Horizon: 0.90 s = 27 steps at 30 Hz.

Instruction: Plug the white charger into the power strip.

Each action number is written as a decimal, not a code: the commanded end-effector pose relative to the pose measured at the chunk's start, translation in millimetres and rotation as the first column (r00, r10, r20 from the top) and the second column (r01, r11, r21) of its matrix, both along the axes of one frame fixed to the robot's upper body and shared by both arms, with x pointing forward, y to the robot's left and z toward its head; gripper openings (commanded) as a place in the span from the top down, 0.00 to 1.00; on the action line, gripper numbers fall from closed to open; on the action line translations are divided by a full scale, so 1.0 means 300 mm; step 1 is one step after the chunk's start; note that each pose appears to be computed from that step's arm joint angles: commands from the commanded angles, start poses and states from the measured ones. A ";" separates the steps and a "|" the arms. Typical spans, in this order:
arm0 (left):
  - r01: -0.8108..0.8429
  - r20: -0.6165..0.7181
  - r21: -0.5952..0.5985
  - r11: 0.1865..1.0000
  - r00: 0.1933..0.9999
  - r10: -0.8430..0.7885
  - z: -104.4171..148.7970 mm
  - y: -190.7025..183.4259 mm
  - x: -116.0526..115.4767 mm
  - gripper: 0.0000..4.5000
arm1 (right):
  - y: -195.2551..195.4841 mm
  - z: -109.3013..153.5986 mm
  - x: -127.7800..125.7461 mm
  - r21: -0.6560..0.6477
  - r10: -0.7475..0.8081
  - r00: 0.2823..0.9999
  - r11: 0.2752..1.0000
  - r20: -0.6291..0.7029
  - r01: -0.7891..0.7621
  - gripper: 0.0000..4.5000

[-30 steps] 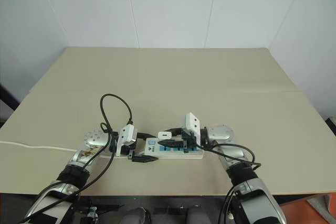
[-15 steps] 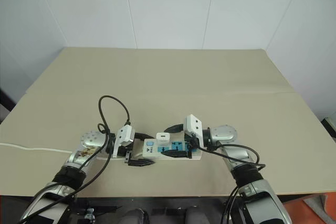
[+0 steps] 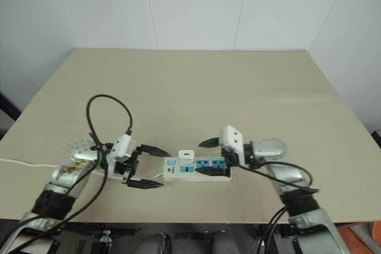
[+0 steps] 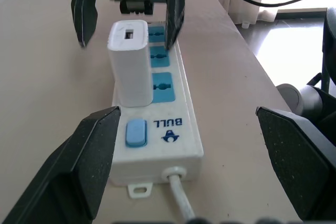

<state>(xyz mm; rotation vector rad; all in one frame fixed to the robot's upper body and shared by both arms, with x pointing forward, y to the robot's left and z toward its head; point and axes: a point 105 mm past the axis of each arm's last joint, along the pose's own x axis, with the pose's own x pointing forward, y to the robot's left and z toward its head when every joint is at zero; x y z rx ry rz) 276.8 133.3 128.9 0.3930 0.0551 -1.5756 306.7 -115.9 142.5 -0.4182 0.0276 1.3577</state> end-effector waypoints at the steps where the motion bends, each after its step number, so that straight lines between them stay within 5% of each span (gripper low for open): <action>1: -0.023 0.065 0.000 1.000 0.998 0.023 0.070 0.057 0.002 0.00 | -0.083 0.149 -0.006 0.044 -0.060 0.992 0.997 0.110 0.056 0.00; 9: -0.131 0.081 0.077 0.988 0.989 0.124 0.137 0.229 -0.029 0.00 | -0.269 0.267 -0.057 -0.034 -0.193 0.968 0.979 0.159 0.201 0.00; 27: -0.205 0.050 0.075 0.976 0.978 0.201 0.168 0.252 -0.092 0.00 | -0.346 0.229 -0.145 -0.129 -0.233 0.966 0.961 0.110 0.246 0.00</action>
